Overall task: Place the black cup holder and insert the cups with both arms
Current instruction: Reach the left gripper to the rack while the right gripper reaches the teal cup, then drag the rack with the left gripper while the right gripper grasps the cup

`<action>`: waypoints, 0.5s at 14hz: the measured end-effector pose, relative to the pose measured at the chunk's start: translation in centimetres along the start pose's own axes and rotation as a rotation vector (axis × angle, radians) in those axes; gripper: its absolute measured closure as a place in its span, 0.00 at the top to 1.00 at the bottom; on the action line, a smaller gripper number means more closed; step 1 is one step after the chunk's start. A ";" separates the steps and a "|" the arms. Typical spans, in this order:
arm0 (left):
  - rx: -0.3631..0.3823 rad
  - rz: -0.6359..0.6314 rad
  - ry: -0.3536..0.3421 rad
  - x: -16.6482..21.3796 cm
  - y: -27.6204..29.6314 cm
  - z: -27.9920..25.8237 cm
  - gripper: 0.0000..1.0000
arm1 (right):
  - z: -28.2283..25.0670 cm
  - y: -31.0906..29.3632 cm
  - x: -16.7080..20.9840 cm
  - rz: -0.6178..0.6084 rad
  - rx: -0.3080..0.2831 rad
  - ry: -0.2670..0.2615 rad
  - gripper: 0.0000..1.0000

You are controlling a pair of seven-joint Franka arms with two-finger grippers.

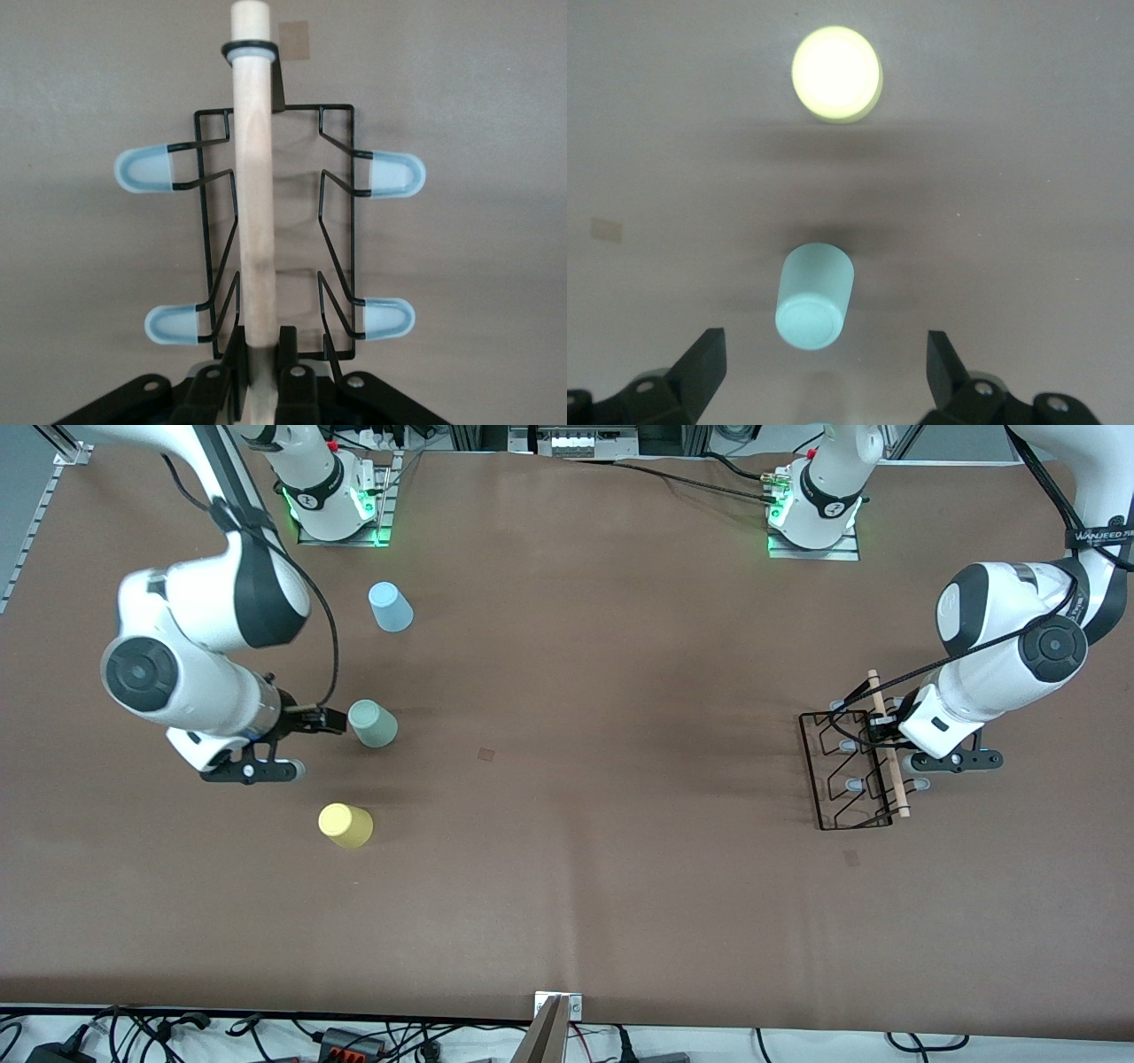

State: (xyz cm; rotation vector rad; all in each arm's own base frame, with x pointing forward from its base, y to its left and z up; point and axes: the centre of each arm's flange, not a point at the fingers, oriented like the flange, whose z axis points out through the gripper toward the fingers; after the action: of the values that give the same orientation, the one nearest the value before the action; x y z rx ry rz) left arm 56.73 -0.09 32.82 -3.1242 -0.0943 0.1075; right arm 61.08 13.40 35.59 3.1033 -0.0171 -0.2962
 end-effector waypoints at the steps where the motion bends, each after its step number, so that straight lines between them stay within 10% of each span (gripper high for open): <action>1: 0.000 0.003 0.000 0.0 0.2 0.0 0.16 | 1.2 0.0 0.1 0.008 -0.001 -0.006 1.00; 7: -0.010 0.121 -0.050 -0.7 10.3 -6.0 0.16 | 7.0 -0.8 -0.5 0.055 0.063 -0.067 1.00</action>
State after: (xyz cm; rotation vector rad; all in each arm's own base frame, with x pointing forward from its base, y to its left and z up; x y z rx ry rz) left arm 57.11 -10.45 38.66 -3.1365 0.0938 0.1877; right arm 59.31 14.02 28.79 3.1474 -0.1145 -0.4053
